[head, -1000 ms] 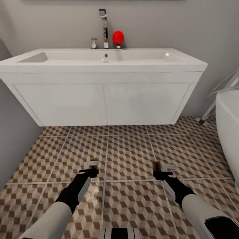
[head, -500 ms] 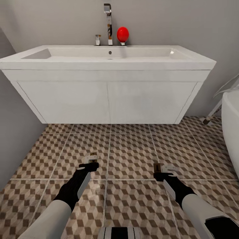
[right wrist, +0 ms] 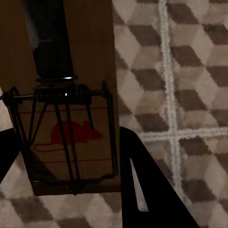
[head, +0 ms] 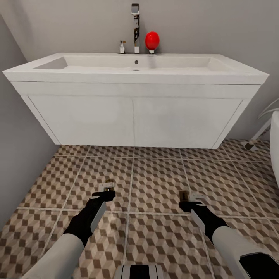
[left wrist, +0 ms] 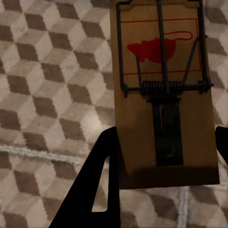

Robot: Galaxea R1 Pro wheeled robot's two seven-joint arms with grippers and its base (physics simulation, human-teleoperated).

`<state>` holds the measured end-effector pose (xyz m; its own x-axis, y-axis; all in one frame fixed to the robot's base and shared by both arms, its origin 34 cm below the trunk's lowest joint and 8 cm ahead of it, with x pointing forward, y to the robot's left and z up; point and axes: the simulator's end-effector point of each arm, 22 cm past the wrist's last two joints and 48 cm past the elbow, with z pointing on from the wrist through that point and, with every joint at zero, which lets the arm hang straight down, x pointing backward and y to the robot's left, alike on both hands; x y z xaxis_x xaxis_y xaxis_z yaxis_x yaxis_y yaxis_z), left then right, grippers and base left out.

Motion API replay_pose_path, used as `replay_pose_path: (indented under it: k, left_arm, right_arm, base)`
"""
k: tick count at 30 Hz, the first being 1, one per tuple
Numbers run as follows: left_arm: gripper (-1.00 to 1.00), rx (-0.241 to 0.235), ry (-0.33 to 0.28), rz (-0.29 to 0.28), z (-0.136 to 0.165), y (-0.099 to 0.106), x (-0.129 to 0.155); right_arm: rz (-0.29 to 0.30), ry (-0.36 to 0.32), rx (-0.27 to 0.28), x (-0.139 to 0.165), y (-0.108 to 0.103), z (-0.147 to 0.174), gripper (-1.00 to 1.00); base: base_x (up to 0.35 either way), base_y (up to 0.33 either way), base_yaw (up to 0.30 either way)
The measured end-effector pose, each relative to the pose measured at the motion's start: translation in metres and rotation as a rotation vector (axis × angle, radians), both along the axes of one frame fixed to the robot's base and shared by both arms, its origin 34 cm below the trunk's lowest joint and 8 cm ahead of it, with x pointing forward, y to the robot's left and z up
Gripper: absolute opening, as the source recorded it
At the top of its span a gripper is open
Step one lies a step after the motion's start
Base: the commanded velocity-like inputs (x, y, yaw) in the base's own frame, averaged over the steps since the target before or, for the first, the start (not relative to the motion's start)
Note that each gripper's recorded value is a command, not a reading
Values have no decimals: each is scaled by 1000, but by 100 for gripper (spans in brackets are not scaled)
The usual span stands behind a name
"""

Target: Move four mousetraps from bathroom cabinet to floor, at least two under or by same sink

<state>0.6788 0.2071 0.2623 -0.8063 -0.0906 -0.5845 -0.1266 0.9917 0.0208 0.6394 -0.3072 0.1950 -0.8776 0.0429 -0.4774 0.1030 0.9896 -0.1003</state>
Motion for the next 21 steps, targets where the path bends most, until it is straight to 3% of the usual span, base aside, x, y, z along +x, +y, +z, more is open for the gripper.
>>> replay_pose_path:
  k: [12,21]
  left_arm:
    - [-100,0,6,-4,-1,-2,-1]
    - [-100,-1,3,-6,0,-4,0]
  right_arm:
    - [-1,0,0,0,0,0,-100]
    - [-1,0,0,0,0,0,-100]
  base:
    - [304,17,0]
    - [37,-80,0]
